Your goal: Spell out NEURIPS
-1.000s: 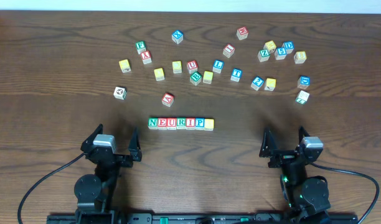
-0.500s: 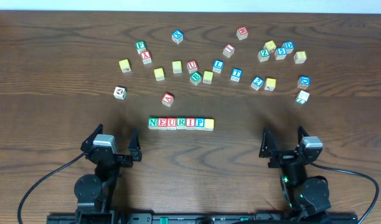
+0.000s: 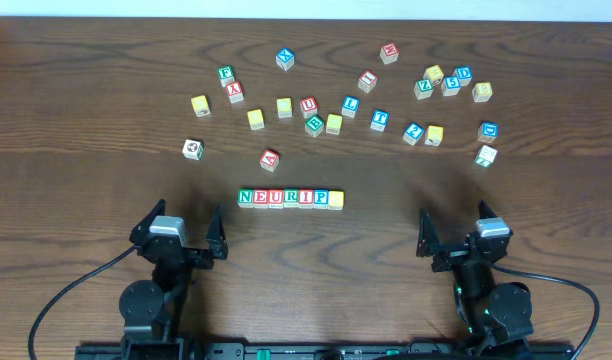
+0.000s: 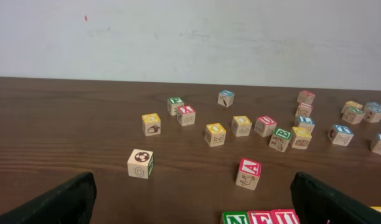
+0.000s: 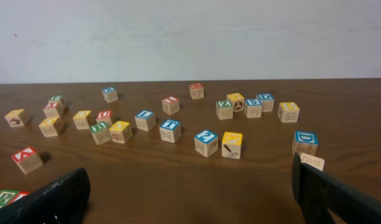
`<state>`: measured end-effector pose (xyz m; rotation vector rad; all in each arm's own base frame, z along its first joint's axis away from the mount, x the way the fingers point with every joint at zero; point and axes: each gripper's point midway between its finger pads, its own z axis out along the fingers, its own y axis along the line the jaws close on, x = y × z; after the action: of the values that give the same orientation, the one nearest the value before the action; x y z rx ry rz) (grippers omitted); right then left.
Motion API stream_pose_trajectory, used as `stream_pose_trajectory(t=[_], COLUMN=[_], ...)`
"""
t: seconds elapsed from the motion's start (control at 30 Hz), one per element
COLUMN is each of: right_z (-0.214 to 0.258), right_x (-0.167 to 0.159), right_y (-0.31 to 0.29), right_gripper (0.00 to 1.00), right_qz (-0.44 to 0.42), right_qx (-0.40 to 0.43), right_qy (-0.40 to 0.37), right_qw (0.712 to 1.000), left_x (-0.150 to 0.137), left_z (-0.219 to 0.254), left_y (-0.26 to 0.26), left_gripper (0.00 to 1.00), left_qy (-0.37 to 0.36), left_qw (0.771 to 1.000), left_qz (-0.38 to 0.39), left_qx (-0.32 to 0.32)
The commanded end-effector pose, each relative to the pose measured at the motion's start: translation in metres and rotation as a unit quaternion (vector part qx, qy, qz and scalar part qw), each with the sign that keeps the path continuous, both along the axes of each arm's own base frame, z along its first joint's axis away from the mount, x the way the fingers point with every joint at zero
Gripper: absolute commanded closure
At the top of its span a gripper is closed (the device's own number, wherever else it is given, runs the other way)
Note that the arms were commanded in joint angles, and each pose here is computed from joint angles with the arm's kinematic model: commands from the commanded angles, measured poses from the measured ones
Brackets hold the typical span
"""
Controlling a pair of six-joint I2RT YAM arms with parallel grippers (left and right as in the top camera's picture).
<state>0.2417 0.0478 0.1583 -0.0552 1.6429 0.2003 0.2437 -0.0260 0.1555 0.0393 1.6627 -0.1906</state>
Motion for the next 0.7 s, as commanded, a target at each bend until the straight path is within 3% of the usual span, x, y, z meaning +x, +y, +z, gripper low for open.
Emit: stream_pose_trajectory(t=[0.0,0.67], right_z=[-0.0007,-0.0007], right_x=[0.0,0.0005], right_y=[-0.0015,-0.0037], right_gripper=[0.01,0.01], right_qz=[0.001,-0.001], right_qx=[-0.007,-0.014], right_qy=[-0.001,-0.002], right_qw=[1.0,1.0], left_x=[-0.0016,-0.0016], left_z=[-0.0148,-0.0148], left_y=[-0.0031,-0.0031], left_gripper=[0.02,0.02], left_qy=[0.025,0.025], left_qw=[1.0,1.0], left_qz=[-0.009,-0.009], left_qx=[0.0,0.0])
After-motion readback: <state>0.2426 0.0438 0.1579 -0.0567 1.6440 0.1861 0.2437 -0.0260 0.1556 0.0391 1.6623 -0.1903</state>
